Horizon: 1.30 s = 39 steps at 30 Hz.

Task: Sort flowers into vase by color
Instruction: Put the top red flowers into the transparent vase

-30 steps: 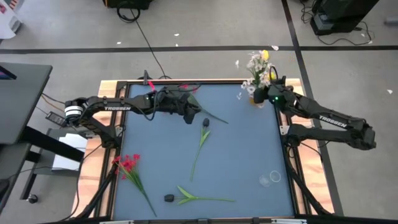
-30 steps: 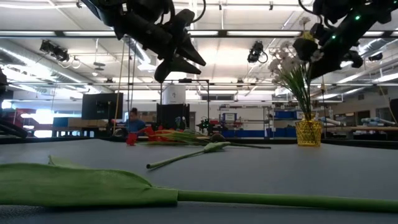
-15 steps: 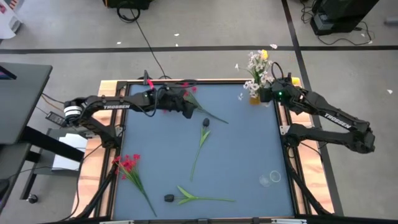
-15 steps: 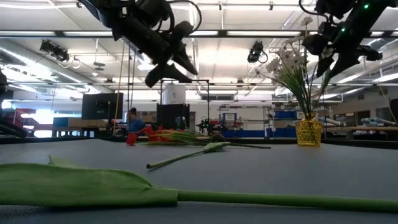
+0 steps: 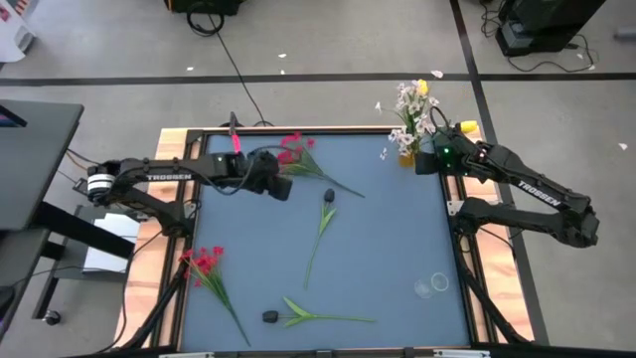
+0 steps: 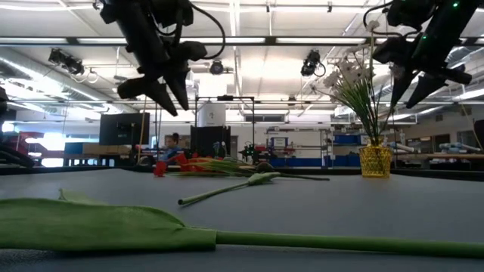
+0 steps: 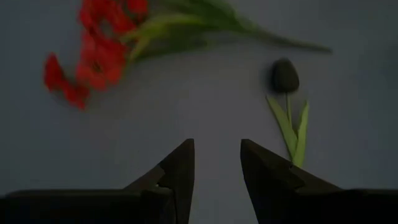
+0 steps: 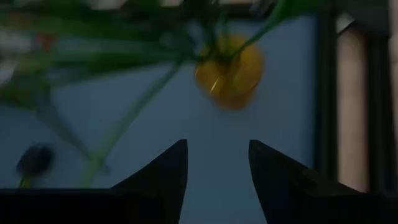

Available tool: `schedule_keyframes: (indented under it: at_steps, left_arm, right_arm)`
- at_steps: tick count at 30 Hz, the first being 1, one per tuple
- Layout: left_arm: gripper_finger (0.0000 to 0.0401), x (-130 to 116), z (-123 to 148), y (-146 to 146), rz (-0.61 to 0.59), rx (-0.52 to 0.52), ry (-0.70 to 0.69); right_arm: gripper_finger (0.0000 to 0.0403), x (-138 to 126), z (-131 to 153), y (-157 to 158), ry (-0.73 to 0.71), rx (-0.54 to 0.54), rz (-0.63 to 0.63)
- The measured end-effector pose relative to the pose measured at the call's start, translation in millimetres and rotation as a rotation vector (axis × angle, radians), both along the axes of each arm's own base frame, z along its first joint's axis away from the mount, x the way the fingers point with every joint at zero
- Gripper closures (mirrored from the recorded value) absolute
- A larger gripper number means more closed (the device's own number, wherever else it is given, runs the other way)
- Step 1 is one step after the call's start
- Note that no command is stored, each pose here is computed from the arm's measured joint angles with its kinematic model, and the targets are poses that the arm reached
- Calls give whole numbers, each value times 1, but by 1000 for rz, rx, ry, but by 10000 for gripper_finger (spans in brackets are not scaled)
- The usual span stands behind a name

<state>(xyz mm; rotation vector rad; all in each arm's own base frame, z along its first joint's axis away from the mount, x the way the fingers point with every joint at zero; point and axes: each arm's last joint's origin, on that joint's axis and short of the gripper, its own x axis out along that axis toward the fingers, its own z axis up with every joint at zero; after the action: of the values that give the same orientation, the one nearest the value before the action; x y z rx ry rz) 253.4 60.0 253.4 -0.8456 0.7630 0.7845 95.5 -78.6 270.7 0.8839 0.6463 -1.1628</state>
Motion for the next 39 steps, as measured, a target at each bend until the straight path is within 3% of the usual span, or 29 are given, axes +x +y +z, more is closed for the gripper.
schedule_keyframes:
  at_steps: [12, 21, 29, 39]
  left_arm:
    - [264, 7, -2, -45, 10, 18, -19]
    - [264, 6, -1, -55, -62, 39, -6]
    - [264, 2, 4, -57, -243, 59, 15]
    - [264, -16, 25, -72, -500, 141, -21]
  right_arm:
    - [225, 0, 2, 28, -133, 169, 153]
    - [225, 18, 2, 59, -180, 238, 227]
    - [225, 79, -5, 93, -310, 198, 351]
    - [225, 164, -38, 125, -376, 182, 430]
